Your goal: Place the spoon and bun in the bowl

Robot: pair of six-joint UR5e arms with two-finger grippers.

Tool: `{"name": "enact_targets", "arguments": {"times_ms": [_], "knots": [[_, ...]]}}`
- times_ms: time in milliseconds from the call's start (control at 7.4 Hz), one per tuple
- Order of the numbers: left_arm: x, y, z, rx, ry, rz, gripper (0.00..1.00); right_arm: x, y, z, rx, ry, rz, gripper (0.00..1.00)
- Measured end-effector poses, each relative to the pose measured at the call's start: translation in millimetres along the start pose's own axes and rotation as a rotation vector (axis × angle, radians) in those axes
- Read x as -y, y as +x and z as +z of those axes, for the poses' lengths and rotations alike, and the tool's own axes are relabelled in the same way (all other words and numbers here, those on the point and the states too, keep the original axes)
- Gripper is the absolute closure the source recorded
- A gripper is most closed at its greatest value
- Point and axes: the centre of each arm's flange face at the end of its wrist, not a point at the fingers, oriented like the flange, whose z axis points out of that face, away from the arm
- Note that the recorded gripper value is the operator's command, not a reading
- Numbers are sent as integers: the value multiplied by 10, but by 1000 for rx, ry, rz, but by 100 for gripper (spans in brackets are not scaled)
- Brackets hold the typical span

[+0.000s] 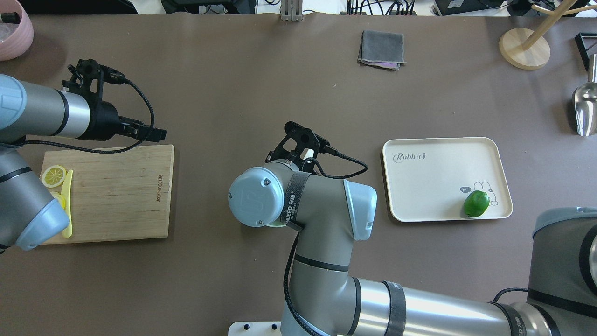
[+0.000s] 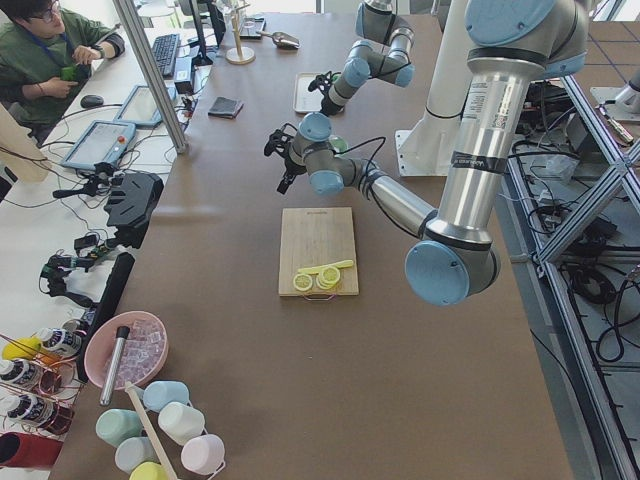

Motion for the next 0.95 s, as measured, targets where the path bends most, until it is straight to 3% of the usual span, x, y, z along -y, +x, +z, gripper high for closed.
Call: {"name": "enact_targets", "arguments": {"times_ms": [135, 270, 405, 676, 946], "knots": [[1, -5, 2, 1, 0, 0, 3, -68, 12, -12, -2, -1, -10, 100], [2, -9, 2, 1, 0, 0, 3, -126, 19, -28, -1, -5, -19, 31], [2, -10, 3, 2, 0, 0, 3, -171, 33, -36, -4, -8, -27, 1], [3, -9, 3, 1, 0, 0, 3, -172, 58, -106, -14, 1, -49, 0], [3, -12, -3, 1, -2, 0, 3, 41, 107, -457, 30, -17, -103, 0]]}}
